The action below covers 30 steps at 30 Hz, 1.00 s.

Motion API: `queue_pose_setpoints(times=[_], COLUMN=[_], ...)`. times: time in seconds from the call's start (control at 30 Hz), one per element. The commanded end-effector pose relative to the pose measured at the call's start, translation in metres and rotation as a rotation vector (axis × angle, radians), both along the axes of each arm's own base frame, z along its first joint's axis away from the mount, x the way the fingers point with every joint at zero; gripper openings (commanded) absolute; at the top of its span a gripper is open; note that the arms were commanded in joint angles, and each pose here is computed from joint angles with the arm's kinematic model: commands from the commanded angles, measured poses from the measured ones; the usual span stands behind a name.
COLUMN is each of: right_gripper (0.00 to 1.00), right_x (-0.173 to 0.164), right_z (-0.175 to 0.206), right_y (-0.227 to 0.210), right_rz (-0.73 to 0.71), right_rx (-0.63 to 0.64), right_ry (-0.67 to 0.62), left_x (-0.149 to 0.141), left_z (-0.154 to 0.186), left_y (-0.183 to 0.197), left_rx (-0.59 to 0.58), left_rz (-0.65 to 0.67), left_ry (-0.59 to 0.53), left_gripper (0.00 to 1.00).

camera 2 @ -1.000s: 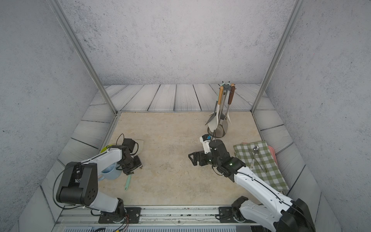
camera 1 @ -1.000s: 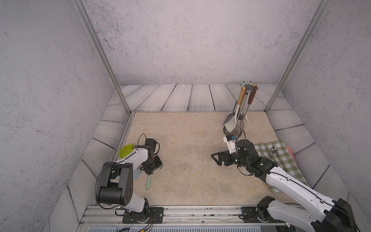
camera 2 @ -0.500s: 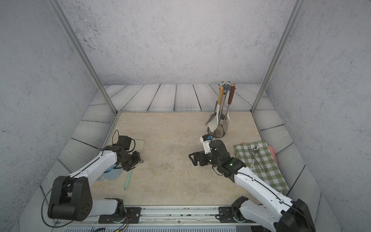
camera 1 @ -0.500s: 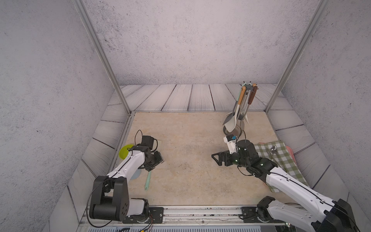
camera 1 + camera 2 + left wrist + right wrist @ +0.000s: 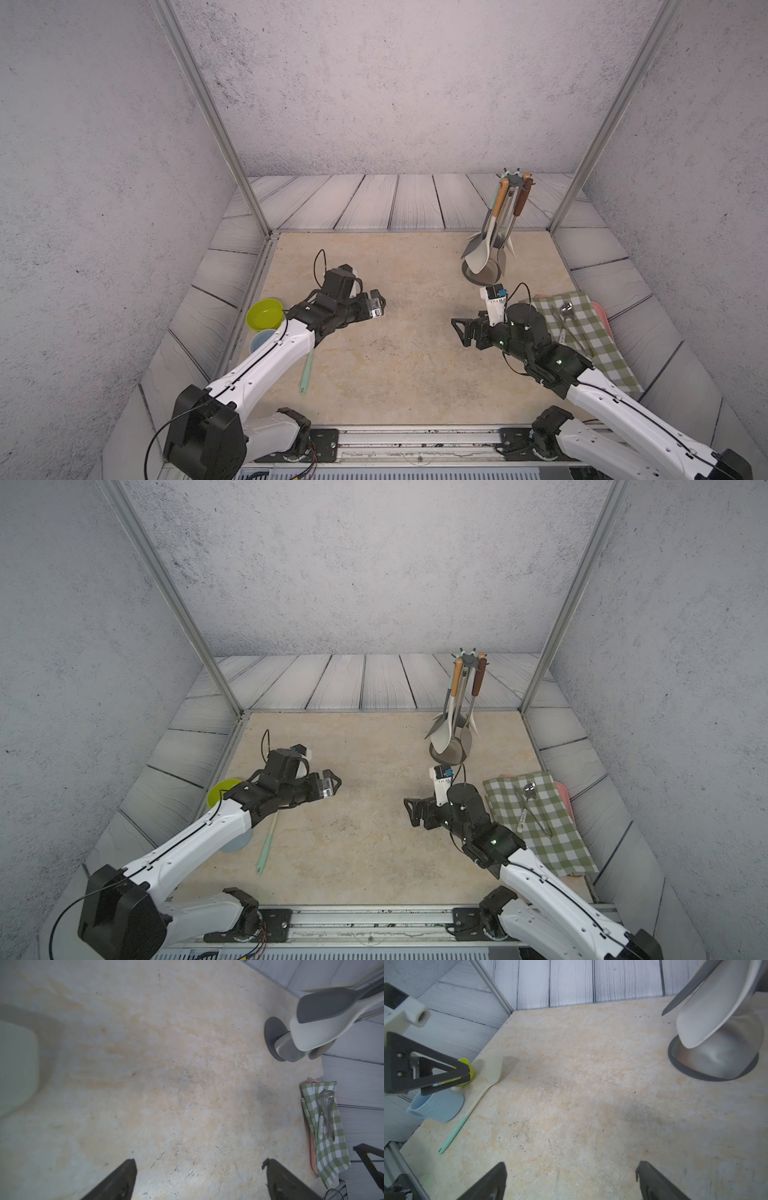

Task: Take the spatula off the kitchen utensil rack
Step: Take off the spatula from the rack.

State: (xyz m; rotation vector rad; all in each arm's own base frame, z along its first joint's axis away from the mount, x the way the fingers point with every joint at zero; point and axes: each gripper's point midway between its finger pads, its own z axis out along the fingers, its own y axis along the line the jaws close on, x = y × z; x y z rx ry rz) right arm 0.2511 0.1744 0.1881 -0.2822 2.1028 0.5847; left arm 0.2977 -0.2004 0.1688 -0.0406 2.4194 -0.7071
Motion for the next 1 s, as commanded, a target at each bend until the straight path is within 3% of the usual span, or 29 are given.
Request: queue_pose_setpoints(times=[0.0, 0.13, 0.3, 0.47, 0.73, 0.87, 0.97], right_gripper=[0.99, 1.00, 0.92, 0.85, 0.62, 0.57, 0.48], right_x=[0.010, 0.019, 0.037, 0.064, 0.122, 0.154, 0.176], right_z=[0.003, 0.004, 0.014, 0.038, 0.072, 0.080, 0.080], right_y=[-0.015, -0.021, -0.033, -0.057, -0.102, -0.112, -0.112], right_rz=[-0.074, -0.104, -0.164, -0.263, -0.387, -0.380, -0.353], right_rx=[-0.045, -0.070, -0.062, 0.012, 0.122, 0.142, 0.102], right_ry=[-0.063, -0.069, -0.050, -0.061, -0.133, -0.166, -0.183], left_x=[0.003, -0.005, -0.009, -0.013, -0.016, -0.017, -0.018], left_z=[0.005, -0.006, -0.006, -0.003, 0.000, 0.003, 0.006], left_y=[-0.017, -0.022, -0.022, -0.025, -0.028, -0.026, -0.025], left_rx=[0.022, 0.093, 0.105, 0.102, 0.079, 0.073, 0.069], left_rz=[-0.050, -0.115, -0.166, -0.191, -0.207, -0.201, -0.199], left_ry=[-0.141, -0.222, -0.350, -0.357, -0.353, -0.364, -0.373], left_gripper=[0.99, 0.99, 0.99, 0.99, 0.99, 0.99, 0.99])
